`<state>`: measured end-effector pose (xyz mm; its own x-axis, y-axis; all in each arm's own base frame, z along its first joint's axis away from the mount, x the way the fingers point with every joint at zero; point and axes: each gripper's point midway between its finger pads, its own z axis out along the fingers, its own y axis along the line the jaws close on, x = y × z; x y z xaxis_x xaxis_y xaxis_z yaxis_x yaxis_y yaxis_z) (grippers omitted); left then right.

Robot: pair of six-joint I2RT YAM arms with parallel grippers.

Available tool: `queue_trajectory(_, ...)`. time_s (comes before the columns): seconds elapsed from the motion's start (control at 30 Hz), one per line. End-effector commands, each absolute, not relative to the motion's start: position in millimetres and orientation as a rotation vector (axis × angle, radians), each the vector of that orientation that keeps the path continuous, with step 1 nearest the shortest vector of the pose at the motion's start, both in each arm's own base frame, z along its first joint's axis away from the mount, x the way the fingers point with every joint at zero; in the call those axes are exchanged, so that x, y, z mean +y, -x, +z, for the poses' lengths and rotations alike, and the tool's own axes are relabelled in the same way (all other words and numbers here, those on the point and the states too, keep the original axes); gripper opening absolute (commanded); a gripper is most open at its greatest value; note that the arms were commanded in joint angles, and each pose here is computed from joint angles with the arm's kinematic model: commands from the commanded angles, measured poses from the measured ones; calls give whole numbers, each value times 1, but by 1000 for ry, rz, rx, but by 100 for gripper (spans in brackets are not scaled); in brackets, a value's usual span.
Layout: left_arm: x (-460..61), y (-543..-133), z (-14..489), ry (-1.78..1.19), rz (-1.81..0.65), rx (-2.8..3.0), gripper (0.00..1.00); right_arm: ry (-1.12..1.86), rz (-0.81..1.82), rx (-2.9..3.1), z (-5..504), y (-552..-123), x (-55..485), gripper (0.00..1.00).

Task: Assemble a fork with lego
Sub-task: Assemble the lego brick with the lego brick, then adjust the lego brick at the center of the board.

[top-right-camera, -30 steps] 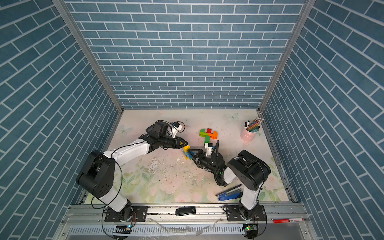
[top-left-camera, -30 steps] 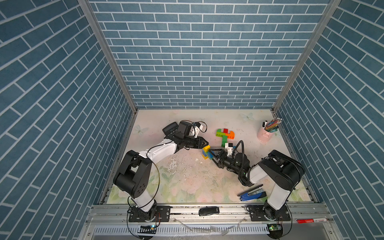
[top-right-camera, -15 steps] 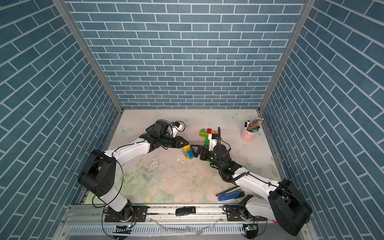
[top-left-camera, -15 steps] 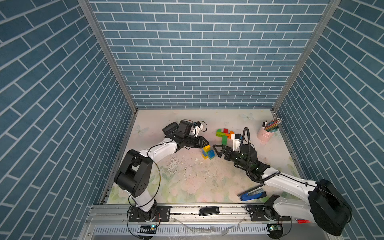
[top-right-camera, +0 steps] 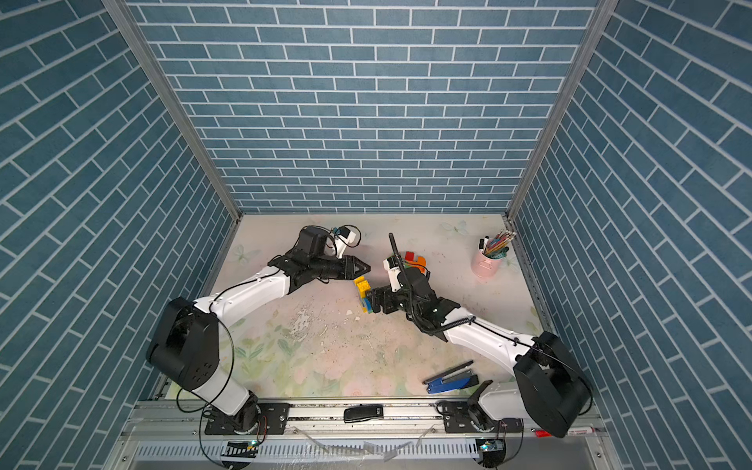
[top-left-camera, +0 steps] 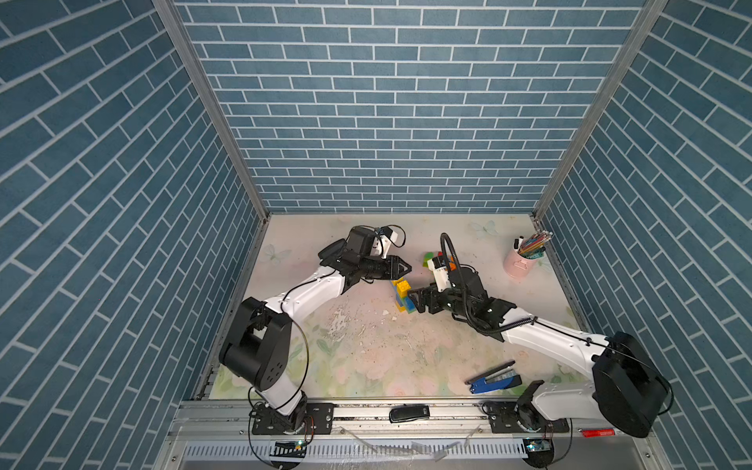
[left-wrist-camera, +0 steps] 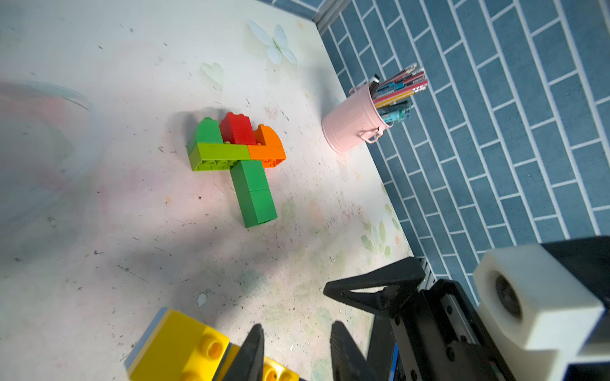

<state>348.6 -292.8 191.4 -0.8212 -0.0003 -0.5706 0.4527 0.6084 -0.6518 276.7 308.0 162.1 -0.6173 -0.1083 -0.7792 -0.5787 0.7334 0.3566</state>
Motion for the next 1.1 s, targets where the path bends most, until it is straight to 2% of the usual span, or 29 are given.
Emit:
queue_trajectory(0.0, -257, -351, 195, -244, -994, 2286, 36, 577, 649, 2188, 157, -279, 318, 88)
queue_trajectory(0.2, -207, -331, 167, -96, -851, 2317, 38, 588, 494, 2323, 134, -287, 323, 73)
queue_trajectory(0.3, -201, -317, 149, -90, -848, 2352, 38, 616, 478, 2353, 129, -290, 328, 68)
queue_trajectory(0.6, -199, -296, 115, -94, -873, 2422, 38, 632, 476, 2365, 130, -297, 338, 37)
queue_trajectory(0.77, -204, -291, 108, -132, -887, 2445, 38, 629, 506, 2359, 134, -296, 338, 26)
queue_trajectory(0.9, -212, -282, 103, -183, -906, 2467, 39, 621, 676, 2342, 146, -296, 333, 19)
queue_trajectory(1.07, -212, -268, 94, -195, -913, 2484, 48, 767, 1165, 2338, 170, -283, 331, 17)
